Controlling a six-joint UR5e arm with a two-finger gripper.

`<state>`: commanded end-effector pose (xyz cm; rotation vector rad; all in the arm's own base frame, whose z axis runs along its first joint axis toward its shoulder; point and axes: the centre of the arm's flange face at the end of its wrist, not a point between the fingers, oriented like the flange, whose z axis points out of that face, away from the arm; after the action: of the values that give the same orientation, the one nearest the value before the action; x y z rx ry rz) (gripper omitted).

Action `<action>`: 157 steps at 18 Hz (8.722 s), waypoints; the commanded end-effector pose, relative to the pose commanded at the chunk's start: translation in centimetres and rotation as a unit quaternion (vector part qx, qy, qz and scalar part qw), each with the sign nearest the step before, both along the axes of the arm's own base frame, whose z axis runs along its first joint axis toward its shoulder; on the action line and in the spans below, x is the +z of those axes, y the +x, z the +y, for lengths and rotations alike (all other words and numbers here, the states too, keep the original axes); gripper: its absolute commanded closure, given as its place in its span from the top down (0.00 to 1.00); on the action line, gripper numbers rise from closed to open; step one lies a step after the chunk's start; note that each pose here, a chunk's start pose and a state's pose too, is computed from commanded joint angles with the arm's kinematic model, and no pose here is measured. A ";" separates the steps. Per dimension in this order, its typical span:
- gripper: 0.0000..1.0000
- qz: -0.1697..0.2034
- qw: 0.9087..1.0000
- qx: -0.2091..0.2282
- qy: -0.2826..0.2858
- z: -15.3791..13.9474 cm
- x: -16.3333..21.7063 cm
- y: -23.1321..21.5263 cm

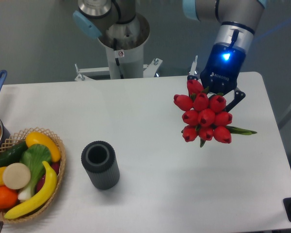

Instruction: Insert the flowers into the vase

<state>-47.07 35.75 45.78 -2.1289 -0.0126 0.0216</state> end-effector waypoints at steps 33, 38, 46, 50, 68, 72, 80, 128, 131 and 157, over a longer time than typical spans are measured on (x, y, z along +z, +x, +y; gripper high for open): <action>0.34 -0.022 0.979 -0.137 0.146 6.4 1.8 5.2; 0.34 -0.046 0.963 -0.188 0.187 8.9 2.0 8.5; 0.34 -0.079 0.939 -0.245 0.228 11.9 2.2 12.3; 0.34 -0.100 0.931 -0.262 0.235 13.4 1.0 13.4; 0.34 -0.154 0.924 -0.276 0.215 16.3 -4.6 14.9; 0.34 -0.168 0.925 -0.270 0.209 16.3 -6.3 14.6; 0.34 -0.188 0.927 -0.260 0.196 16.5 -9.5 14.0; 1.00 0.022 0.984 -0.178 -0.013 9.4 -12.3 7.0; 1.00 0.096 0.983 -0.141 -0.071 5.9 -9.6 4.1; 1.00 0.081 0.859 -0.097 -0.496 -41.5 4.9 -3.3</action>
<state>-50.39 -5.79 50.64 -3.1461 0.3934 0.1093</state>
